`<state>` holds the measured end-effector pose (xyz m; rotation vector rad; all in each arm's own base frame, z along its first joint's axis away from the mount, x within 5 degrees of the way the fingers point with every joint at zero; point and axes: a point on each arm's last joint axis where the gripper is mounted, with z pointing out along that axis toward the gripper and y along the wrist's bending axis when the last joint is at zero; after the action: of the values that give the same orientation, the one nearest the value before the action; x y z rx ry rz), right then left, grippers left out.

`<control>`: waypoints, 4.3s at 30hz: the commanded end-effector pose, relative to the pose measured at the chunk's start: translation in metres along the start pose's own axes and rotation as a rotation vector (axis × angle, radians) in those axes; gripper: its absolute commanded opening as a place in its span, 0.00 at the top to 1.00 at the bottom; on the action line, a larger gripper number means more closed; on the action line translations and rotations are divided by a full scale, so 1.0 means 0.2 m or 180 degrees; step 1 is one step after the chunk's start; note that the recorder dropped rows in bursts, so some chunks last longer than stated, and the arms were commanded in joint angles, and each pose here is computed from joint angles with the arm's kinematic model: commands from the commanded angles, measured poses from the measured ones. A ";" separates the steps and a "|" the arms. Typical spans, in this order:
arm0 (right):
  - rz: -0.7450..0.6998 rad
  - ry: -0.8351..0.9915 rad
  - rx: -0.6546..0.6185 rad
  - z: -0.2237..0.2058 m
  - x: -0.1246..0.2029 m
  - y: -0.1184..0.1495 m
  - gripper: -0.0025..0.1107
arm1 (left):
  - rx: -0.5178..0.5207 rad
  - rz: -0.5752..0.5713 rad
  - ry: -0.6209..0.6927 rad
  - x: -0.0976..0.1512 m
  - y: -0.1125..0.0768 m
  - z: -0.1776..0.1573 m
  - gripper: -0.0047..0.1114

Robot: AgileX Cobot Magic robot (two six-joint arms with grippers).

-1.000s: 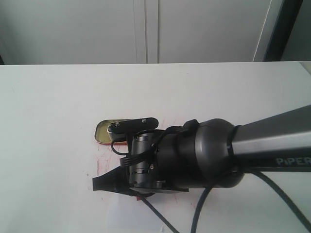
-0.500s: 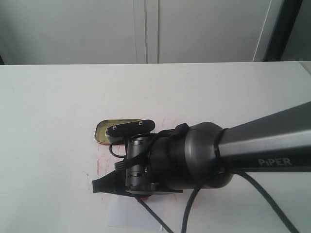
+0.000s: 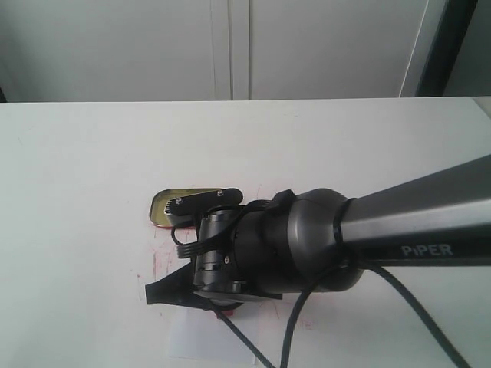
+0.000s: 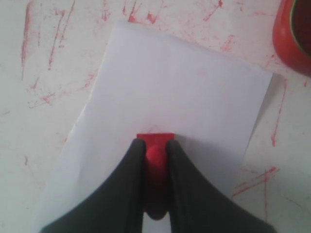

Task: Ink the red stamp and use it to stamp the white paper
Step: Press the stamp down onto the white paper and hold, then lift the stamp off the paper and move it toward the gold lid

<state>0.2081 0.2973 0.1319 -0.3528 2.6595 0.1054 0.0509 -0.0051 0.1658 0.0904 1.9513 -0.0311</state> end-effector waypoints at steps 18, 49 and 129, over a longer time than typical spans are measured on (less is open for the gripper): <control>0.0126 0.0206 -0.0024 0.04 0.06 -0.01 0.98 | -0.0006 -0.0009 -0.0001 0.01 0.00 0.00 0.96; 0.0124 -0.0310 -0.0075 -0.09 -0.13 -0.11 0.98 | -0.0006 -0.0009 -0.0001 0.01 0.00 0.00 0.96; -0.1033 -0.0218 0.0052 -0.33 -0.45 -0.37 0.98 | -0.0006 -0.0009 -0.0001 0.01 0.00 0.00 0.96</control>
<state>0.2847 0.2363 0.2235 -0.6795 2.4200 -0.0669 0.0509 -0.0051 0.1658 0.0904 1.9513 -0.0311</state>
